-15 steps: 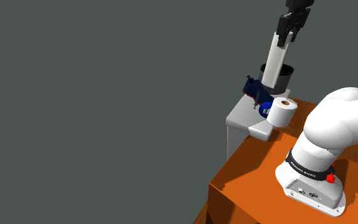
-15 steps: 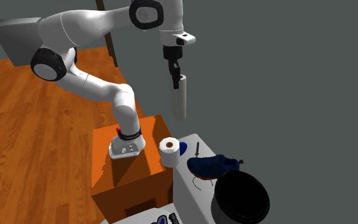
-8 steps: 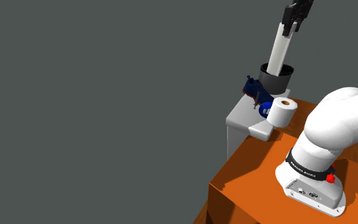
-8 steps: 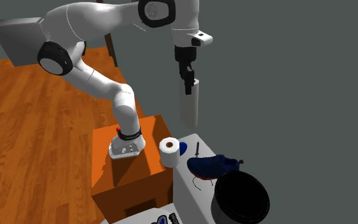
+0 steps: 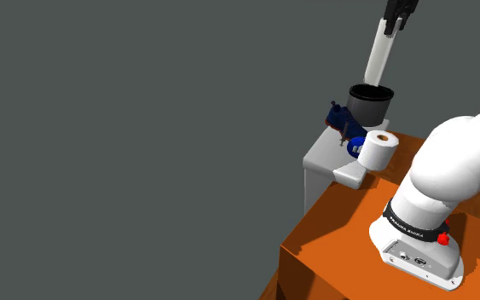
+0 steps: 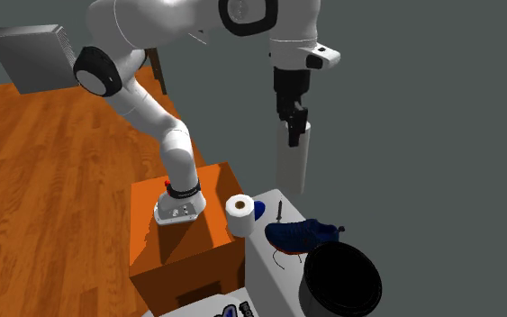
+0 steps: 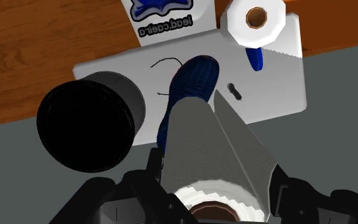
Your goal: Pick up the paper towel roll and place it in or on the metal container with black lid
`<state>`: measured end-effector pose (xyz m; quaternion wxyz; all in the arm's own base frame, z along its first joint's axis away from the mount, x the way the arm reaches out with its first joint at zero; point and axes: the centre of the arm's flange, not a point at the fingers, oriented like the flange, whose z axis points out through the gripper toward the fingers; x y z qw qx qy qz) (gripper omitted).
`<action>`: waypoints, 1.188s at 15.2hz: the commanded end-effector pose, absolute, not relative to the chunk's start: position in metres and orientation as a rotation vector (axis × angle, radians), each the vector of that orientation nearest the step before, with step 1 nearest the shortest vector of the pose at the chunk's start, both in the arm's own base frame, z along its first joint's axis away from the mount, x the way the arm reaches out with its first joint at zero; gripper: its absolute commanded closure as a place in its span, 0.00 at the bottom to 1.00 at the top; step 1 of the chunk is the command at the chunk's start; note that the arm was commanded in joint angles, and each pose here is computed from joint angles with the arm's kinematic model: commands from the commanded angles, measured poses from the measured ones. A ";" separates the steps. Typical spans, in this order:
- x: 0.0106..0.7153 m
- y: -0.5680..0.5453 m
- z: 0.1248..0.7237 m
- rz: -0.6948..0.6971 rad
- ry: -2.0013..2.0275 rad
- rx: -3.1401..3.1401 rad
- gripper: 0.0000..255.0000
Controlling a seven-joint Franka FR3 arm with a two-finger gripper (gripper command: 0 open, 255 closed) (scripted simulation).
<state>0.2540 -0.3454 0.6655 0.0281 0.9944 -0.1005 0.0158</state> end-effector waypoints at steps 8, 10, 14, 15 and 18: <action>0.278 -0.460 0.687 0.049 -0.308 3.067 1.00; 0.283 -0.486 0.691 0.049 -0.308 3.067 1.00; 0.293 -0.537 0.701 0.049 -0.308 3.067 1.00; 0.295 -0.550 0.703 0.049 -0.308 3.067 1.00; 0.297 -0.557 0.694 0.049 -0.308 3.067 1.00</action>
